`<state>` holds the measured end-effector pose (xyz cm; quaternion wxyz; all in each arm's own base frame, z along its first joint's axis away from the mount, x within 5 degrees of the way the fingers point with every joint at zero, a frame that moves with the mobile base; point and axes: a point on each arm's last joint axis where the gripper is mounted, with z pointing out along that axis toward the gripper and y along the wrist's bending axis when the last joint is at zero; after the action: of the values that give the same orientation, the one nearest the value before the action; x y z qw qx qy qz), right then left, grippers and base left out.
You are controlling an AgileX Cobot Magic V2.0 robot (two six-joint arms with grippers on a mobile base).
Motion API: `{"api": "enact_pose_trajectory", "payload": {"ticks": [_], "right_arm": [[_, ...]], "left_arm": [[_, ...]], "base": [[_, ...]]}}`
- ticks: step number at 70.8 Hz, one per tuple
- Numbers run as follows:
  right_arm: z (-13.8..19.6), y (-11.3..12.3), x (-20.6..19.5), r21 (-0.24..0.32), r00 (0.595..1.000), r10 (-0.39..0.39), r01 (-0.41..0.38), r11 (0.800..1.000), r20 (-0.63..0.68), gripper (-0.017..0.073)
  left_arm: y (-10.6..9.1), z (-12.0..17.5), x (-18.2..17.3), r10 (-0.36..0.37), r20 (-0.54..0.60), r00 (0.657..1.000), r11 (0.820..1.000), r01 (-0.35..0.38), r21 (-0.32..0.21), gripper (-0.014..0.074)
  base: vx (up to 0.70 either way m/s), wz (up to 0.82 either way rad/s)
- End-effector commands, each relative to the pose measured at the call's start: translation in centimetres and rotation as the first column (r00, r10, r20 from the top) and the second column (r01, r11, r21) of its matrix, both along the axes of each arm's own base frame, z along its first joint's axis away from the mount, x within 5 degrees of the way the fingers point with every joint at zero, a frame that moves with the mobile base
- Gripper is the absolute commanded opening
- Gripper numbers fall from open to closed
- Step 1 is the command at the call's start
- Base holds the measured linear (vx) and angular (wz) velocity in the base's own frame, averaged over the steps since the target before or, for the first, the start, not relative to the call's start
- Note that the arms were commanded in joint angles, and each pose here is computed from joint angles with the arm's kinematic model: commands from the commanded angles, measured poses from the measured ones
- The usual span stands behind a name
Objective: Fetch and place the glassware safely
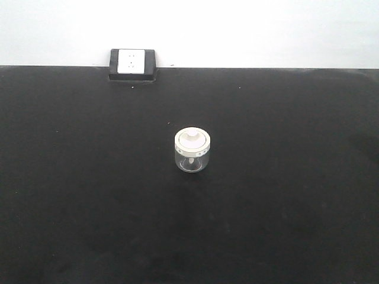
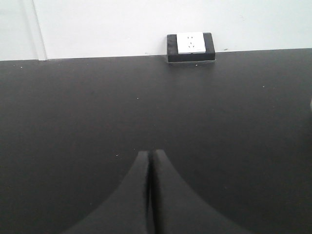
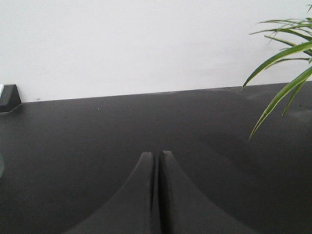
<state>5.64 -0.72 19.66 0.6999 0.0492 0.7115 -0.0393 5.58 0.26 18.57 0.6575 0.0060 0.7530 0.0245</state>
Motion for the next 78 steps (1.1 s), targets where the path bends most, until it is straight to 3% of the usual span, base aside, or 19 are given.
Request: {"api": "enact_pose_trajectory", "payload": {"ticks": [1,20,78], "right_arm": [[-0.01,0.03,-0.03,-0.029,0.999,0.005,-0.004,1.0,0.054,-0.0004],[-0.02,0.25,0.0,-0.085,0.998,0.044,-0.04,0.996,0.045,-0.0004],[-0.02,0.29,0.0,-0.084,0.998,0.051,-0.047,0.995,0.045,-0.0004]], "left_arm": [[-0.12,-0.25,0.07,-0.014,0.053,0.999,1.0,0.015,-0.013,-0.0007],[-0.12,-0.25,0.07,-0.014,0.053,0.999,1.0,0.015,-0.013,-0.0007],[-0.12,-0.25,0.07,-0.014,0.053,0.999,1.0,0.015,-0.013,-0.0007]], "base": [[0.0,0.0],[0.0,0.0],[0.0,0.0]]}}
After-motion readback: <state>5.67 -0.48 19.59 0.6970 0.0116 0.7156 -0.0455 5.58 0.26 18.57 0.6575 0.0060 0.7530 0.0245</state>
